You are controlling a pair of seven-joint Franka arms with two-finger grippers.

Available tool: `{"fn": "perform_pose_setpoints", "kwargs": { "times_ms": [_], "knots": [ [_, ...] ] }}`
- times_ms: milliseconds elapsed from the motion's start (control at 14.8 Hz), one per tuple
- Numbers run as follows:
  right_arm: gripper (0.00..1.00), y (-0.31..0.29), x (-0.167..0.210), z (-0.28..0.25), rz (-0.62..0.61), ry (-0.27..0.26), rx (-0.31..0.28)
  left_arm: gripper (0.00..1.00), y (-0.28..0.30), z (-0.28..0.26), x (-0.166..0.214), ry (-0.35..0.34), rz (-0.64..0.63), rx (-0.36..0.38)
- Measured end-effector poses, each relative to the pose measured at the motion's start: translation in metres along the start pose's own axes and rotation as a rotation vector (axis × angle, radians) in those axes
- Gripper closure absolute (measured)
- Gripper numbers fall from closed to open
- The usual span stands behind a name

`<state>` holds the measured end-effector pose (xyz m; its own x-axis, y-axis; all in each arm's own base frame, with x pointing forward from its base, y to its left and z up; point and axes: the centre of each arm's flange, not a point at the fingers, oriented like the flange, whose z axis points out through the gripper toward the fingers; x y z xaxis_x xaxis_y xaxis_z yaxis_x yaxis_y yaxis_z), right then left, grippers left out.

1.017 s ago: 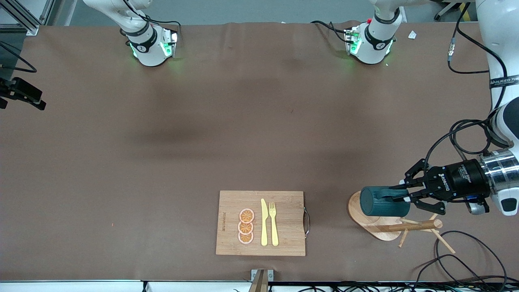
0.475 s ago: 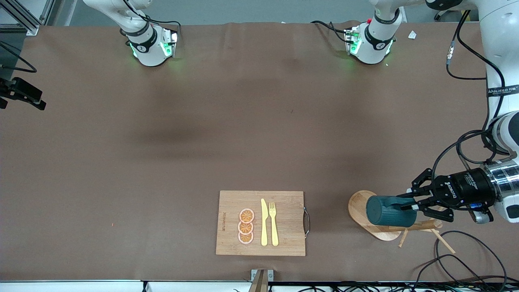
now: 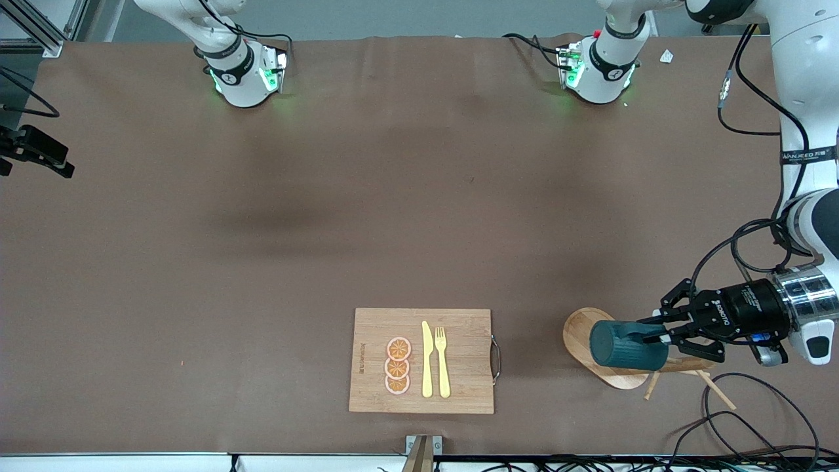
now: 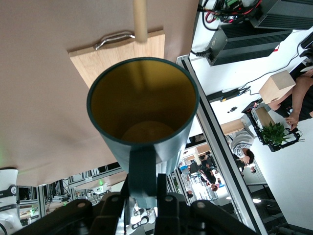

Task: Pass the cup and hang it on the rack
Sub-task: 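Tilt the mug and hook its handle onto a rack peg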

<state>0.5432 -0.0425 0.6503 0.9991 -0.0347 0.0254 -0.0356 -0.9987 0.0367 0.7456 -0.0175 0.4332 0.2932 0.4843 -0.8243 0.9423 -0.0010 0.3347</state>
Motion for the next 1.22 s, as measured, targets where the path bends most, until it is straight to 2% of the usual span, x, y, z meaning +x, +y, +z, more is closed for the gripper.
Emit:
{"fn": "perform_pose_setpoints", "kwargs": {
  "times_ms": [1220],
  "knots": [
    [0.0,0.0,0.0,0.0,0.0,0.0,0.0,0.79,-0.01,-0.015,0.061,0.023,0.061,-0.028]
  ]
}}
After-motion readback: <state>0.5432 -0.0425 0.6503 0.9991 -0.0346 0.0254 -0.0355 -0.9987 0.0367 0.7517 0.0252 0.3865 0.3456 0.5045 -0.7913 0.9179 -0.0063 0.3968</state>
